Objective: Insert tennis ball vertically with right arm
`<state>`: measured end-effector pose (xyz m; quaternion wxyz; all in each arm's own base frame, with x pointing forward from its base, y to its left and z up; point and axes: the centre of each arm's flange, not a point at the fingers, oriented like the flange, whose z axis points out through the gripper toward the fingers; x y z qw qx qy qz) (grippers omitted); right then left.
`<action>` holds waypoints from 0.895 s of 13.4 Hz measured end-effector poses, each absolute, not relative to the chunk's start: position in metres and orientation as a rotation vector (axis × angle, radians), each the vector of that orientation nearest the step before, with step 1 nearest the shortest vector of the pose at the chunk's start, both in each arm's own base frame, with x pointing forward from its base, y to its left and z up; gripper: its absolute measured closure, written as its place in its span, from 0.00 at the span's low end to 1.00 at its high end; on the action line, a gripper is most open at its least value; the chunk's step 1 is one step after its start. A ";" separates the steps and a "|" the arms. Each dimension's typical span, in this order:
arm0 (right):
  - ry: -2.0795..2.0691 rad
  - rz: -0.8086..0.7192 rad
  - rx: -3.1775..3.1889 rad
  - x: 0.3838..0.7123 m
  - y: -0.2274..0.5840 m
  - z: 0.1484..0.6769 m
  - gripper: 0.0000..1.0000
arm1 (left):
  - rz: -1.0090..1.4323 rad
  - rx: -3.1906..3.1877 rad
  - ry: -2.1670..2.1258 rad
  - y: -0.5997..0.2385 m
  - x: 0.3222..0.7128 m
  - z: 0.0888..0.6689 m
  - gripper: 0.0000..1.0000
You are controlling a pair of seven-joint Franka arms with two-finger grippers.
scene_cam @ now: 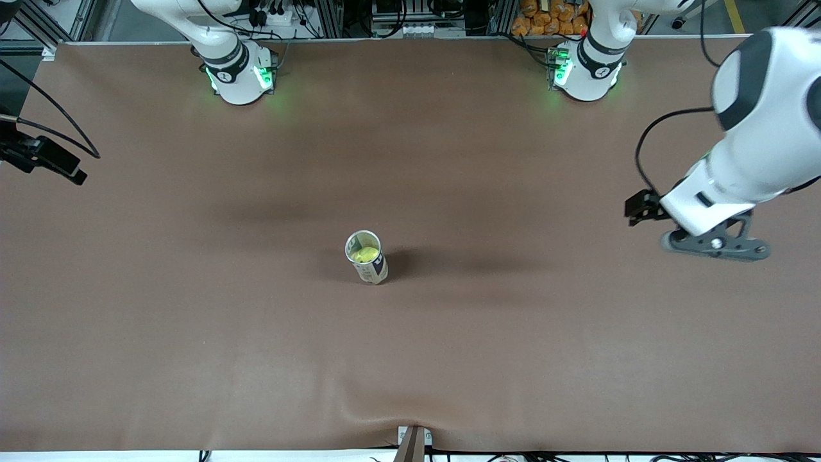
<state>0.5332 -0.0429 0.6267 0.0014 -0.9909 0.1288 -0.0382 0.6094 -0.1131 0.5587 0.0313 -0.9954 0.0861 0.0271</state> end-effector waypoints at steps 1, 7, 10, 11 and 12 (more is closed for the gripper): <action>0.408 -0.120 -3.110 0.533 -0.044 0.627 0.00 | 0.094 -3.067 0.258 -0.110 0.604 0.569 0.00; 0.269 -0.121 -3.128 0.533 -0.042 0.627 0.00 | -0.049 -3.087 0.226 -0.096 0.576 0.637 0.00; 0.148 -0.120 -3.138 0.534 -0.025 0.627 0.00 | -0.081 -3.105 0.146 -0.064 0.558 0.666 0.00; 0.131 -0.120 -3.139 0.535 -0.021 0.627 0.00 | -0.070 -3.117 0.115 -0.052 0.555 0.669 0.00; 0.105 -0.119 -3.140 0.535 -0.019 0.627 0.00 | -0.042 -3.126 0.090 -0.043 0.553 0.667 0.00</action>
